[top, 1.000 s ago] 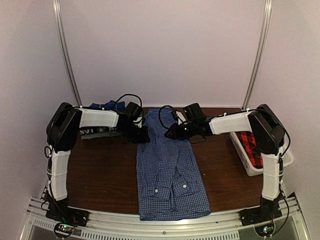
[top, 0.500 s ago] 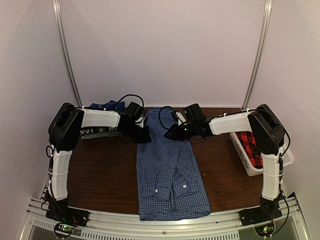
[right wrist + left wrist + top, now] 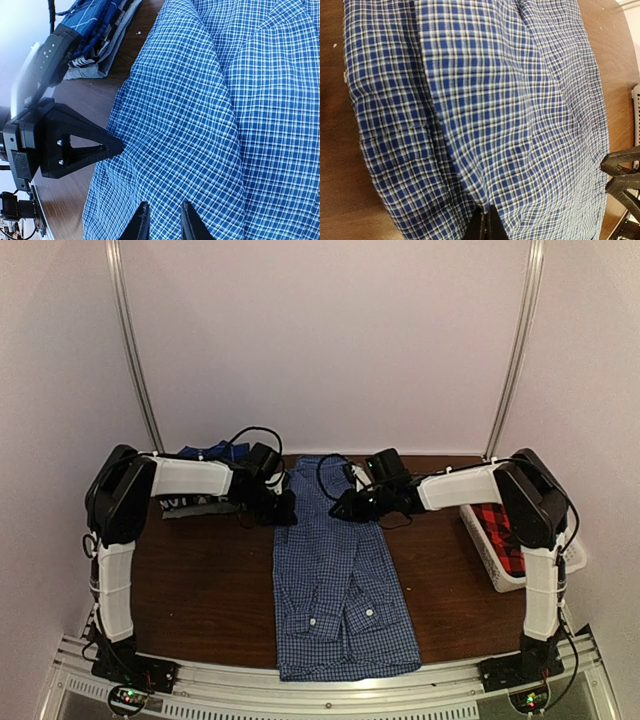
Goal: Fold and stack the long sleeve shirts
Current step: Smooth out the rectangle-folded shirt at the center of the board.
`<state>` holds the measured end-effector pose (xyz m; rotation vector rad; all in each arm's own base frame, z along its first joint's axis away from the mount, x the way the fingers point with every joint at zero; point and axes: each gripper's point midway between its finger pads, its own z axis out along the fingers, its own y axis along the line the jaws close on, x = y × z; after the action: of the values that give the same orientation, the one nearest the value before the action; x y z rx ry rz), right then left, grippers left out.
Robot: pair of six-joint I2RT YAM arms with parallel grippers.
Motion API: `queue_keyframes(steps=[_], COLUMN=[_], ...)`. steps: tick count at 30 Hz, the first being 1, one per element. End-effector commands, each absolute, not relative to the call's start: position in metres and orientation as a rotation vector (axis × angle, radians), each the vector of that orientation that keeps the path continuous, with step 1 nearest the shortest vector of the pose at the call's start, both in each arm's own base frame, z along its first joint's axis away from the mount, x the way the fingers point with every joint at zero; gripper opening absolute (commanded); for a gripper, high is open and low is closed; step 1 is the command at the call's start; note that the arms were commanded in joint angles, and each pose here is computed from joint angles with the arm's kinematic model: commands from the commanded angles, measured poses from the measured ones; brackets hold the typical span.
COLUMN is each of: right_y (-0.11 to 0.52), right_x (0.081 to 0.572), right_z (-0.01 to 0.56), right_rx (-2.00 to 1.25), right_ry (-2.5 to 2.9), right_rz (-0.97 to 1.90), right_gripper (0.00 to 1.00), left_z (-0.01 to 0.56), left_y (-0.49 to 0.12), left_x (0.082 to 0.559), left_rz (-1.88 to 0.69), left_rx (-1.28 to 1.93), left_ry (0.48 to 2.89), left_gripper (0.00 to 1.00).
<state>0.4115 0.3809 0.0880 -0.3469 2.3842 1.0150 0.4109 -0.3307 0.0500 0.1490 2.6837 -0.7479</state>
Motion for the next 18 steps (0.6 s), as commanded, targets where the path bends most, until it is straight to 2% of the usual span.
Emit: queue_keyframes(steps=[1,8,18], right_y=[0.383,0.383,0.372], right_x=[0.411,0.411,0.409], right_z=[0.077,0.066,0.045], right_rx=[-0.353,-0.359,-0.357], right_ry=[2.402,2.42,2.481], right_rz=[0.999,0.988,0.913], right_gripper=[0.23,0.23,0.23], left_z=[0.061,0.045,0.031], left_y=[-0.328,-0.326,-0.322], left_x=[0.418,0.427,0.436], left_rz=[-0.747,-0.702,-0.689], left_rx=[0.131,0.123,0.129], left_ry=[2.636,2.65,2.668], left_gripper=[0.02,0.09,0.1])
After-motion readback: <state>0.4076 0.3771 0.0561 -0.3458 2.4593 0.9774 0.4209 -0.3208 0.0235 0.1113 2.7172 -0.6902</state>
